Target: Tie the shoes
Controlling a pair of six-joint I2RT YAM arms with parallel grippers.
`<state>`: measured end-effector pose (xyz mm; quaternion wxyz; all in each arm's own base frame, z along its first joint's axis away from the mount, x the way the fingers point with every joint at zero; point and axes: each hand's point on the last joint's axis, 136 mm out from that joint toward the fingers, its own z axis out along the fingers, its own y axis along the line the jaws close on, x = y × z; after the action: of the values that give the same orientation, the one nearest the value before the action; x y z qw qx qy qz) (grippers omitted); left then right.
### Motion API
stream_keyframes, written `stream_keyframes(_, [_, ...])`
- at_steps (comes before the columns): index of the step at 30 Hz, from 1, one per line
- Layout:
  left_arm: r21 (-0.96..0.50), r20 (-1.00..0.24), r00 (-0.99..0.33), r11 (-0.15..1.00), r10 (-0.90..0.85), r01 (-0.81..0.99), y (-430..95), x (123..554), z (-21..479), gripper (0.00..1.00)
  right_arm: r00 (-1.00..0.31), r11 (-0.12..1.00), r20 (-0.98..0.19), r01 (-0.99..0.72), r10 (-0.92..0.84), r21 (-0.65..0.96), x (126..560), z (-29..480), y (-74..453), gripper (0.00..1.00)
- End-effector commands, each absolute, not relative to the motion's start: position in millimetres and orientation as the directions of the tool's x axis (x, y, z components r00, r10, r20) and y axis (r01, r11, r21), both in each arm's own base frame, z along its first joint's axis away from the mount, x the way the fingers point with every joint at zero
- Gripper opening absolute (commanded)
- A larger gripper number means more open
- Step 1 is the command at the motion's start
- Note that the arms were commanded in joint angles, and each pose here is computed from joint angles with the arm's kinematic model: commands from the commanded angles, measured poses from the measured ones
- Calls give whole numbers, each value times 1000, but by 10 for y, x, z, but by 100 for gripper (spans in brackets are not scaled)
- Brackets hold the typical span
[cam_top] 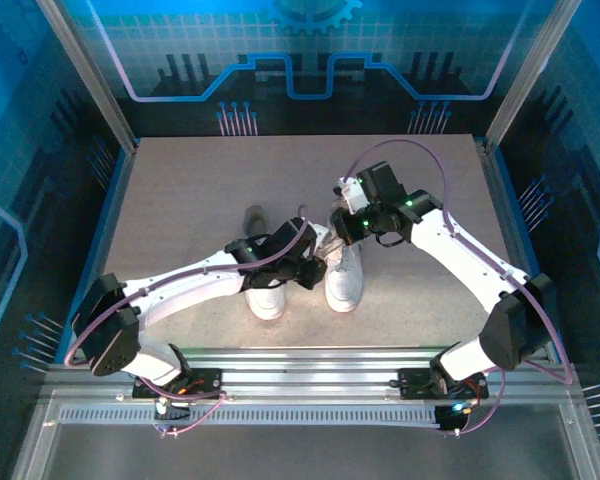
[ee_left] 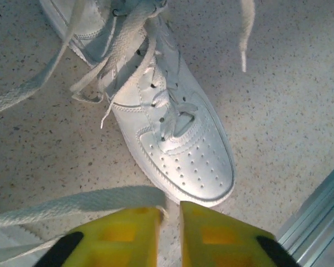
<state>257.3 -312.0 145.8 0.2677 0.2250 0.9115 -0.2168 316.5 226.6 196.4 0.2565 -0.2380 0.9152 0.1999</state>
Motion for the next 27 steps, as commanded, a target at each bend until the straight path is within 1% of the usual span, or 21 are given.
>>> stream_keyframes(1, [-270,-647,-702,772,297,575,-3275,2671,1647,31,-745,798,-575,-551,-338,245,3157,2075,2232,0])
stream_keyframes(4, [-238,-664,-661,739,349,630,-3303,2653,1728,38,-741,799,-578,-553,-341,237,3152,2095,2218,0])
stream_keyframes(6, [-191,-674,-642,754,365,629,-3218,2682,1778,42,-741,800,-579,-552,-342,235,3155,2093,2216,0])
stream_keyframes(9, [-141,-696,-633,800,338,583,-2985,2752,1858,43,-741,796,-577,-556,-344,239,3140,2090,2255,0])
stream_keyframes(12, [-142,-727,-648,875,225,462,-2573,2850,1946,45,-727,782,-579,-579,-368,231,3080,2105,2393,0])
stream_keyframes(15, [-209,-745,-666,937,33,280,-2022,2893,1977,49,-716,747,-573,-617,-400,249,2913,2105,2685,0])
stream_keyframes(17, [-274,-735,-667,953,-123,127,-1596,2872,1946,54,-706,717,-566,-645,-426,264,2768,2062,2918,0])
stream_keyframes(19, [-351,-703,-652,936,-284,-29,-1177,2803,1906,56,-705,682,-552,-667,-446,300,2621,1989,3176,0])
stream_keyframes(20, [-387,-686,-644,919,-339,-72,-1019,2748,1891,56,-702,659,-544,-680,-459,322,2538,1955,3324,0])
stream_keyframes(22, [-425,-663,-648,901,-375,-86,-859,2646,1880,58,-694,629,-527,-700,-490,337,2417,1861,3566,0])
stream_keyframes(24, [-422,-638,-677,902,-367,-91,-777,2536,1834,64,-691,608,-508,-712,-515,352,2339,1732,3805,0])
stream_keyframes(27, [-423,-584,-723,899,-368,-116,-759,2453,1730,67,-688,562,-494,-723,-532,402,2254,1600,4167,0])
